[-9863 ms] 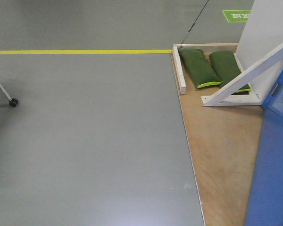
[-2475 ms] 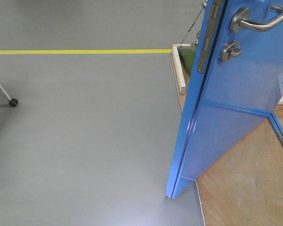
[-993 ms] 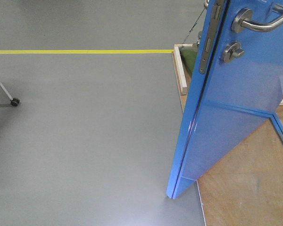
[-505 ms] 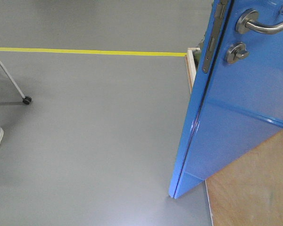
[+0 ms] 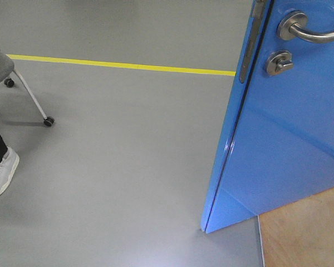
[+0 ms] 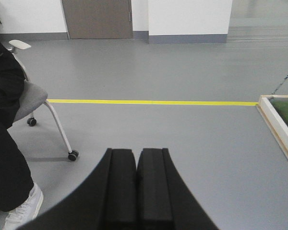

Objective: Move to blue door and open it

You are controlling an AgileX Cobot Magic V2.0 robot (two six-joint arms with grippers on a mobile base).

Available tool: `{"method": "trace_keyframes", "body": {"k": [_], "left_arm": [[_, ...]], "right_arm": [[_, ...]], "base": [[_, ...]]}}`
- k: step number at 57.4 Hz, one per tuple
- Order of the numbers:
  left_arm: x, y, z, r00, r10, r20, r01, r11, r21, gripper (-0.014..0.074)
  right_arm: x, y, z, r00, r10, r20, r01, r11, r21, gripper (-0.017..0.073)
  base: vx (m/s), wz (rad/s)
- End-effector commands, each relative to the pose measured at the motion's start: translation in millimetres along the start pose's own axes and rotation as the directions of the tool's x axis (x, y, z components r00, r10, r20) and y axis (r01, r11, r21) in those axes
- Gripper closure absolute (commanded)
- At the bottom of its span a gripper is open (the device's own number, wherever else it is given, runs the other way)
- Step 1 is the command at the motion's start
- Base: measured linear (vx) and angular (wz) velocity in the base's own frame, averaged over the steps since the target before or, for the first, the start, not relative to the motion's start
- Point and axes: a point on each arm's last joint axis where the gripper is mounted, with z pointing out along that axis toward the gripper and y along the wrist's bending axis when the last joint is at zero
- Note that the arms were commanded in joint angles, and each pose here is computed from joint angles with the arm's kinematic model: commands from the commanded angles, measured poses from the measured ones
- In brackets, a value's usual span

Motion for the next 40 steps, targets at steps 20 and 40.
{"method": "trace_keyframes", "body": {"k": [20, 40], "left_arm": [[-16.6, -0.1, -3.9, 0.992, -0.009, 0.122, 0.008, 1.000, 0.008, 0.0521], [-16.6, -0.1, -3.9, 0.992, -0.009, 0.122, 0.008, 1.000, 0.008, 0.0521]], "right_arm": [[-24.6, 7.4, -11.4, 0.990, 0.004, 0.141, 0.000, 1.000, -0.029, 0.0547], [-24.6, 7.4, -11.4, 0.990, 0.004, 0.141, 0.000, 1.000, -0.029, 0.0547]], "base": [[0.22, 0.08], [0.26, 0.00]]}}
